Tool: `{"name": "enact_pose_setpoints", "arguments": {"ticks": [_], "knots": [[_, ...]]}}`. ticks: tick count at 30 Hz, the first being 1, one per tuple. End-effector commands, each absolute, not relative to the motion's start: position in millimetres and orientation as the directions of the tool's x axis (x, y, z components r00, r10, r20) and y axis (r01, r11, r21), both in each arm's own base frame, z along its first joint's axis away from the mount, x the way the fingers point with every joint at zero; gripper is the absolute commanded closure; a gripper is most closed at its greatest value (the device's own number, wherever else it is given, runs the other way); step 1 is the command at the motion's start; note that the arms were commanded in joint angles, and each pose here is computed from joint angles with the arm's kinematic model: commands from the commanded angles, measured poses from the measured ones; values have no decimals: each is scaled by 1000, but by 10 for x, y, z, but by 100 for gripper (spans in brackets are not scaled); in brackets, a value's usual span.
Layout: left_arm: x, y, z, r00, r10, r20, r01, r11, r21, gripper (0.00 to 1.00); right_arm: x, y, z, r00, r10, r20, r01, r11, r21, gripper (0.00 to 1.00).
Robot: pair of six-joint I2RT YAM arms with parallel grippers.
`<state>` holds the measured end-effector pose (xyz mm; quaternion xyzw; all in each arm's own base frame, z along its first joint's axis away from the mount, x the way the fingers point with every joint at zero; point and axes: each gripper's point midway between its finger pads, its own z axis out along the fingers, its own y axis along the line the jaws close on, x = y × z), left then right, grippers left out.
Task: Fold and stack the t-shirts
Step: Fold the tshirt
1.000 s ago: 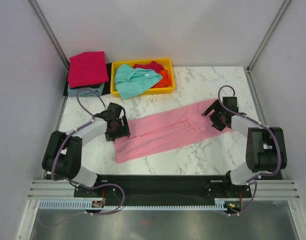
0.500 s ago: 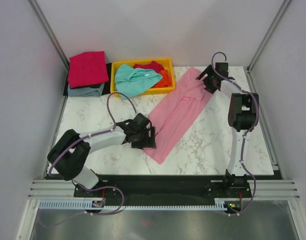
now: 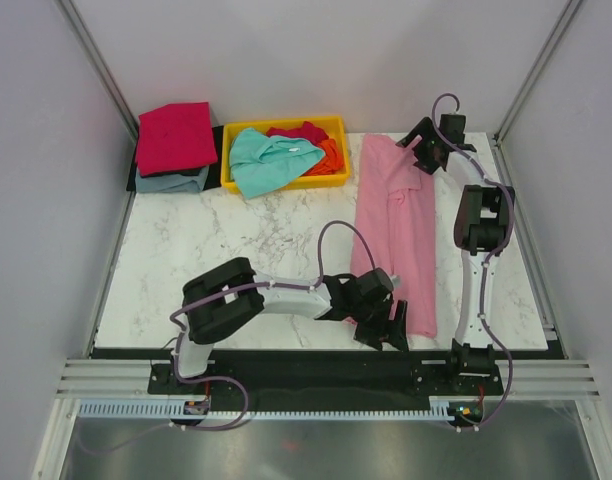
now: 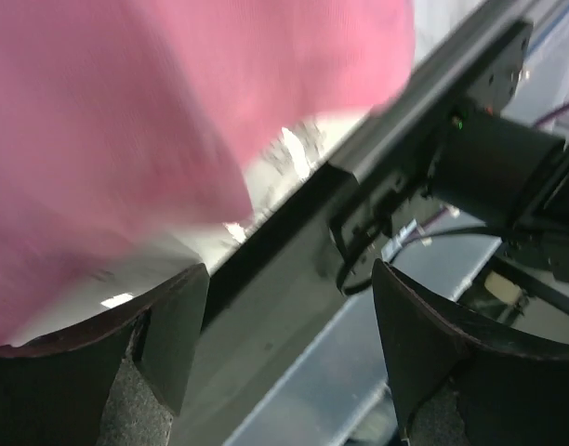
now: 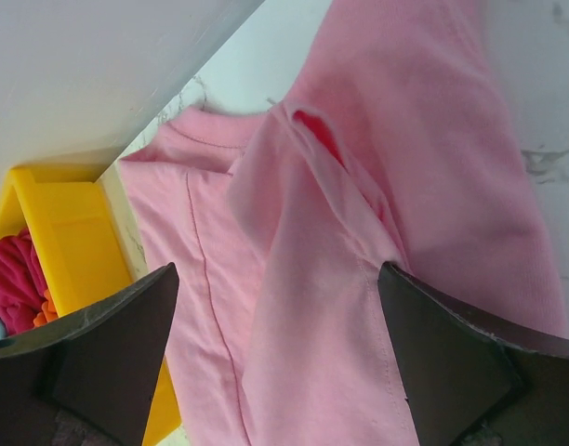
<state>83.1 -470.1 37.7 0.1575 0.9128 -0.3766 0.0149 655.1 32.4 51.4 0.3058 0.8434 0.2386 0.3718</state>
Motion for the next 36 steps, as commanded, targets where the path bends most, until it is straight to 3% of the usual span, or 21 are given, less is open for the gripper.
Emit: {"name": "enact_pose_setpoints", "arguments": {"ticks": [1,5,13,15,16,18,19,21,22,24,25,30,36], "knots": [[530,-4532,161,-957,289,7,220,741,-635,20,6236,37,-152,-612,689,-388,452,707,544,2],[655,-4473,468,-959,267,-93,266,741,-617,20,6069,173,32,-648,674,-354,416,703,577,2],[1012,-4234,1471,-902,222,-371,404,737,-542,18,5928,276,1437,-635,596,-492,230,753,616,2],[1205,-4103,1759,-850,214,-481,459,749,-477,17,5726,274,1883,-619,580,-530,203,770,605,2],[1308,-4015,1812,-824,219,-522,478,763,-435,15,5542,271,1773,-635,577,-514,240,780,578,2],[1613,-3744,1901,-815,160,-557,433,808,-401,15,5187,249,2138,-593,559,-579,232,807,543,2],[1690,-3648,1907,-819,146,-554,418,814,-404,16,4883,225,1792,-625,557,-547,309,820,482,2],[1847,-3434,1862,-818,121,-562,395,828,-397,19,4424,182,1948,-587,559,-585,344,827,445,2],[1888,-3385,1836,-811,124,-572,399,832,-386,19,4019,209,1500,-640,569,-516,410,821,397,2],[1923,-3286,1694,-803,152,-576,410,843,-349,20,3588,209,1551,-564,632,-532,464,775,429,2],[1935,-3308,1665,-801,153,-579,417,837,-355,20,3207,255,1121,-596,652,-469,511,758,405,3],[1913,-3322,1380,-831,149,-536,405,822,-399,22,2455,429,790,-560,689,-461,559,724,403,24],[1871,-3358,1043,-874,120,-470,368,796,-480,25,1907,596,452,-633,668,-390,593,743,311,33]]}}
